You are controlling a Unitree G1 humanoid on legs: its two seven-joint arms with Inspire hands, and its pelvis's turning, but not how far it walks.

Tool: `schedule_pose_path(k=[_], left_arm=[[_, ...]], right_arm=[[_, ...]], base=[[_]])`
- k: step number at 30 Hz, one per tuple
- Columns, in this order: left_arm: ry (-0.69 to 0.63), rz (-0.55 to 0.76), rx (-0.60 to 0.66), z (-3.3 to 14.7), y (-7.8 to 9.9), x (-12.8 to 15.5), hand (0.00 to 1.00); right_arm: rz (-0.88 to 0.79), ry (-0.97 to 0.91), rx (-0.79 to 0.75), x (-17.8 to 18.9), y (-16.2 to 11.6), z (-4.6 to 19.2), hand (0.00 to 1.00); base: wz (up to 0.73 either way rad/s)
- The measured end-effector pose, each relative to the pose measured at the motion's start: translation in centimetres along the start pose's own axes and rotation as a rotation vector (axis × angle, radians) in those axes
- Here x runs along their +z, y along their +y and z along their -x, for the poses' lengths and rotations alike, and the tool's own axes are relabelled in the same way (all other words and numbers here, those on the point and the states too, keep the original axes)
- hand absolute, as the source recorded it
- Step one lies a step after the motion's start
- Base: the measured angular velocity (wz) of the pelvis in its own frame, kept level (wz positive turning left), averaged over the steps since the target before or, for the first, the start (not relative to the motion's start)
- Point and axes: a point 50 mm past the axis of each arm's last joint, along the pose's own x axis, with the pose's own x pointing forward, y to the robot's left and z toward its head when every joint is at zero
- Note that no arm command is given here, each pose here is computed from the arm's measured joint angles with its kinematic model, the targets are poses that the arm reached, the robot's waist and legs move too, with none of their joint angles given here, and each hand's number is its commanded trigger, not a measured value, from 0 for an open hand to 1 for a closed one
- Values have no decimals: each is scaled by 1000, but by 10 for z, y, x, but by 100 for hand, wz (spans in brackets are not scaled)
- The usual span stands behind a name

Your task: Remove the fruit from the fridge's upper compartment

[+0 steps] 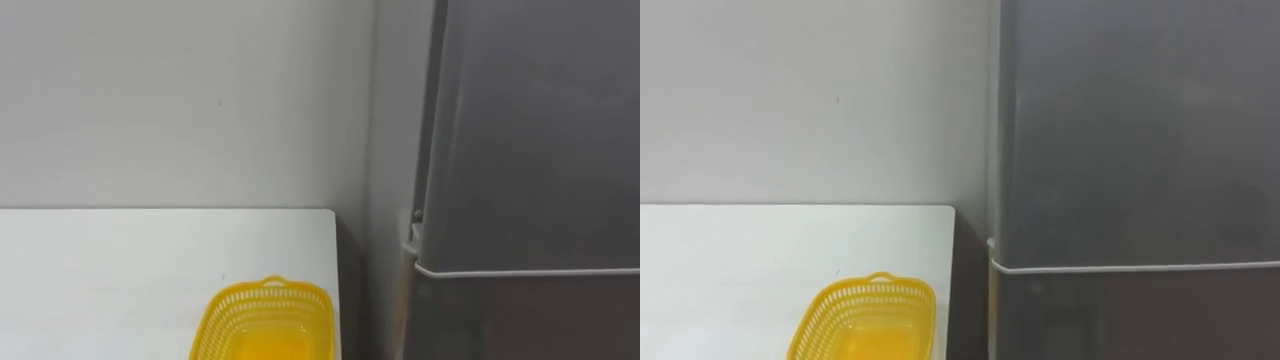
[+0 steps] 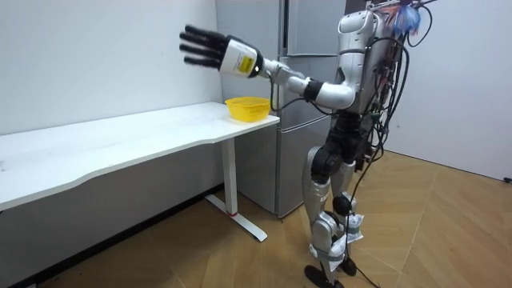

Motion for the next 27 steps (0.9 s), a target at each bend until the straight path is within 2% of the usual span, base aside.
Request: schedule_pose_path(k=[4,11,13,16,22,27], left_arm=[[-23,86,-237,14,-32,12,0],[13,146,-508,31,-67,13,0],[54,168,-629,41,-78,10,0],[103,196,-755,52,-88,7,0],[111,282,-975,62,-108,16,0],[121,343,-1069,65,-119,21,0]], right_arm=[[0,-11,0,4,-1,0,0],[5,-14,1,10,-3,-1,0],[6,-12,4,11,-3,-2,0],[9,-23,16,16,-6,-2,0],[28,-14,27,14,-8,-2,0],[32,-7,13,14,-9,-2,0]], base=[[-2],[-2],[0],[-5],[0],[-5]])
